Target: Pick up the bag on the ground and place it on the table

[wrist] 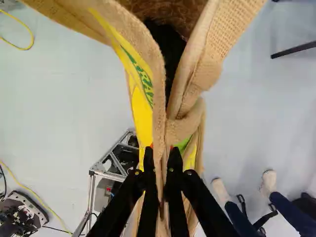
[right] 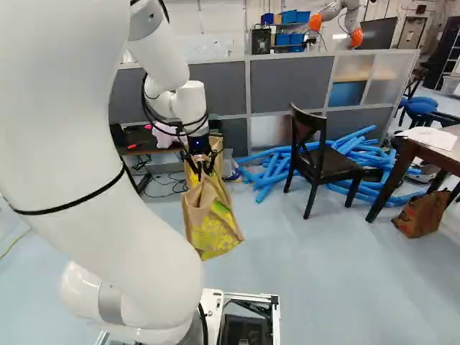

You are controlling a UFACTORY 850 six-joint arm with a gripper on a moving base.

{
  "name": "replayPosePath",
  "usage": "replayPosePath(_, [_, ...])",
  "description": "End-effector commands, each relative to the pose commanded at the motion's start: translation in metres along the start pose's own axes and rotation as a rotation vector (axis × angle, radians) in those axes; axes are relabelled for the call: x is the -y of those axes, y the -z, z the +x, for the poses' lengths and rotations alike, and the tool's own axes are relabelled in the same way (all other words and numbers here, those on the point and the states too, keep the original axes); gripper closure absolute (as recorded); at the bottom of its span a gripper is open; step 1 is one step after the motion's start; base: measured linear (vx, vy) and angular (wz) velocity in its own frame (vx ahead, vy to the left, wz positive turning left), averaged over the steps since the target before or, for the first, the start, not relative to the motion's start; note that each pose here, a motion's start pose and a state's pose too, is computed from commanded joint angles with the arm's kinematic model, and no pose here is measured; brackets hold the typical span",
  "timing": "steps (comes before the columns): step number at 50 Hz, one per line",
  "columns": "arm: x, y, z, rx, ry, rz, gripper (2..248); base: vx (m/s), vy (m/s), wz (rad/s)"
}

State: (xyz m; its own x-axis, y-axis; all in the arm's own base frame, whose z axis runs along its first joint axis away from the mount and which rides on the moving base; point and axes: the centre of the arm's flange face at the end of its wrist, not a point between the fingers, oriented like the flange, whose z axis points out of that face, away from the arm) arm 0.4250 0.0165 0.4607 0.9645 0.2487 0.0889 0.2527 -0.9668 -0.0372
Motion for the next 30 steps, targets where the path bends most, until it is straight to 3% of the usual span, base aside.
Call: replayPosePath(30, [0.011,0.044,-0.002,-0.025,0.016,0.008,228,0.0,0.0,0.0])
